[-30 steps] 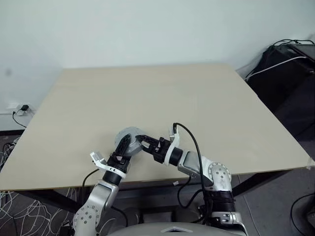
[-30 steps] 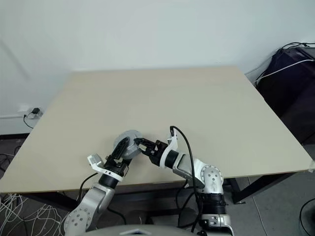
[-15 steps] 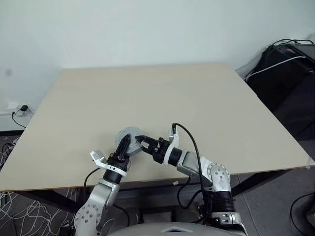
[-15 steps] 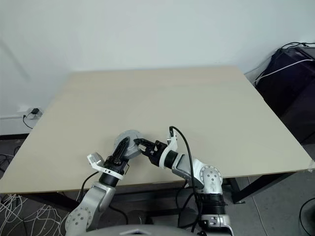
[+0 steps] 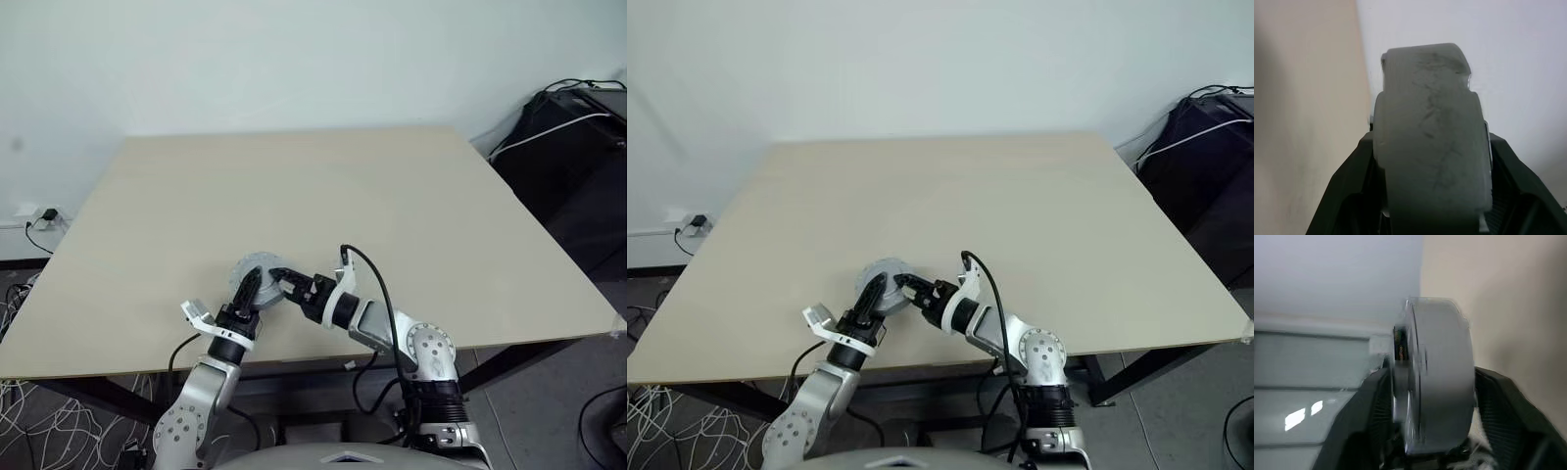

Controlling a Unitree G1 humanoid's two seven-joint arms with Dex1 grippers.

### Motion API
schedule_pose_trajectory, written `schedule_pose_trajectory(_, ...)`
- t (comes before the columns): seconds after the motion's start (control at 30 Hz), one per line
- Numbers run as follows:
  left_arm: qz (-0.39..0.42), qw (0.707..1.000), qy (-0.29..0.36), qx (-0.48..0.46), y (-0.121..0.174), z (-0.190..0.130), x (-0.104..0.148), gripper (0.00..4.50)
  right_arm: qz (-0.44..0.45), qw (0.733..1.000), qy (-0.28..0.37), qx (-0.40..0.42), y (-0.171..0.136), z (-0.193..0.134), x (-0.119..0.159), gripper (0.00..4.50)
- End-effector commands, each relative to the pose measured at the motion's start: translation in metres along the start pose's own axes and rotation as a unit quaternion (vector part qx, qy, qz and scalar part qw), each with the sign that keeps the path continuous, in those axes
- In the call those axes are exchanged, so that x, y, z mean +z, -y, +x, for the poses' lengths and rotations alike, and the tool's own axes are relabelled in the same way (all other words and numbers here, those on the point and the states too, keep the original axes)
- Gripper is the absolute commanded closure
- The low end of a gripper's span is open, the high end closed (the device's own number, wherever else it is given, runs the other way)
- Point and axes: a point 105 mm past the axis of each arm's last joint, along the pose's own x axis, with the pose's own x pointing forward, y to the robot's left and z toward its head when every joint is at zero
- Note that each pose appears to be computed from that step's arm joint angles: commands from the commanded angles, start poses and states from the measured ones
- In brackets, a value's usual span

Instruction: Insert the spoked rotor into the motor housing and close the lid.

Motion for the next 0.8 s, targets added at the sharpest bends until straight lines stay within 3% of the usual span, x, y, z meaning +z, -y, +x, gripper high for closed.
schedule_pose_trajectory(0.03, -0.032, 0.998, 0.025, -0.052, 0.021, 0.013, -0.007, 2.37, -0.01, 0.999, 0.041, 0.009, -0.008, -0.005, 0.015, 0.47)
schedule_pose_trajectory(0.1, -0.031, 0.998, 0.026, -0.051, 0.02, 0.013, -0.007, 2.37, -0.005, 0.999, 0.053, 0.004, -0.005, -0.007, 0.019, 0.0)
schedule_pose_trajectory(0.33, -0.014, 0.998, 0.044, -0.046, 0.02, 0.013, 0.0, 2.37, -0.022, 0.997, 0.079, -0.001, -0.001, -0.017, 0.029, 0.0)
schedule_pose_trajectory(0.57, 0.03, 0.994, 0.089, -0.053, 0.029, 0.02, 0.031, 2.37, -0.139, 0.988, 0.069, -0.02, -0.001, -0.025, 0.03, 0.0)
schedule_pose_trajectory(0.8, 0.055, 0.989, 0.137, 0.009, 0.007, 0.055, 0.06, 2.37, -0.271, 0.957, 0.058, -0.09, 0.018, -0.031, 0.029, 0.0)
